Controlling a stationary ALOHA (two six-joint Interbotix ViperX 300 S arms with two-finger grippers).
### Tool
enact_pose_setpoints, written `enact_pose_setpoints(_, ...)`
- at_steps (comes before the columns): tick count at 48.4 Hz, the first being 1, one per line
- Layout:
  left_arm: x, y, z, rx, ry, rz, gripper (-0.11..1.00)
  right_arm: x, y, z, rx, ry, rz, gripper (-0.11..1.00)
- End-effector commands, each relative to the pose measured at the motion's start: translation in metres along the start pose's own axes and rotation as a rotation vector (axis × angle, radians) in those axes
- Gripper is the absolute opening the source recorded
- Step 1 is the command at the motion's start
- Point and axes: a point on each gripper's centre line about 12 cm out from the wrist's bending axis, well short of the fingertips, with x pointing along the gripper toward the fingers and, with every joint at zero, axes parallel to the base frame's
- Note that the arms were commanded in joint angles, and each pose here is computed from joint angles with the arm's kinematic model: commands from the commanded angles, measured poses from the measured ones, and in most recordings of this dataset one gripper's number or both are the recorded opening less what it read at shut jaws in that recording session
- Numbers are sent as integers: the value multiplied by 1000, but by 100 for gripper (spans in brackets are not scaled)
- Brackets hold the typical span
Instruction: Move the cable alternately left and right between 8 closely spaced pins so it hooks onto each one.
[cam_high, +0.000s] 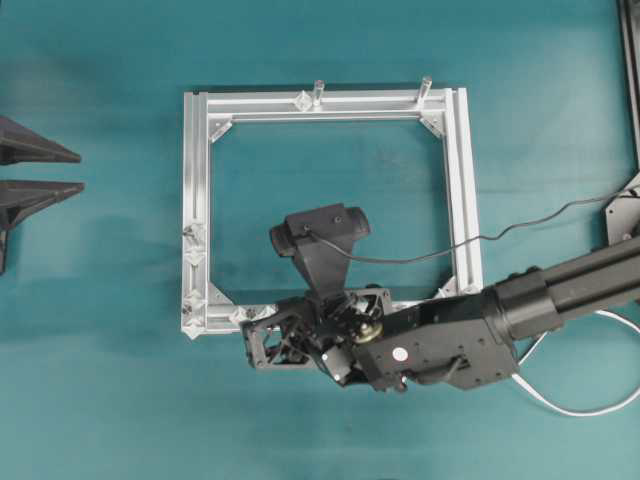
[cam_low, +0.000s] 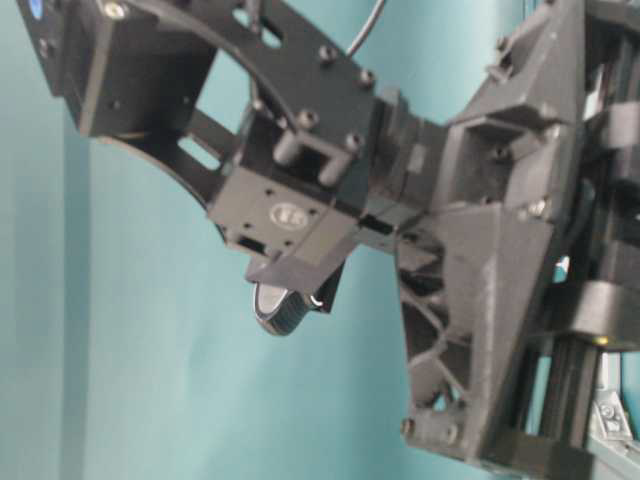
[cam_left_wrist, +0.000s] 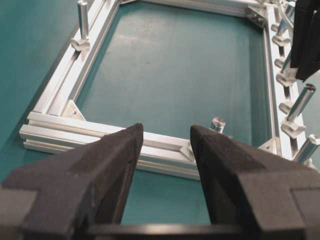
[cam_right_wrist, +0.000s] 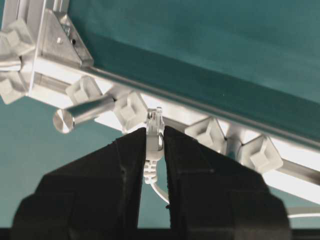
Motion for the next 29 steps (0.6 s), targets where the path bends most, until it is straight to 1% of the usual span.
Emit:
enact_pose_setpoints(1, 1, -1, 3, -4, -6, -3, 53, -10, 7, 3, 6, 5, 34, 14)
enact_pose_setpoints(20, 1, 0, 0, -4, 2, -2, 53, -10, 7, 3, 6, 5, 34, 14)
enact_pose_setpoints(29, 1, 0, -2, -2, 6, -2, 53, -8, 7, 7, 12, 1, 31, 14)
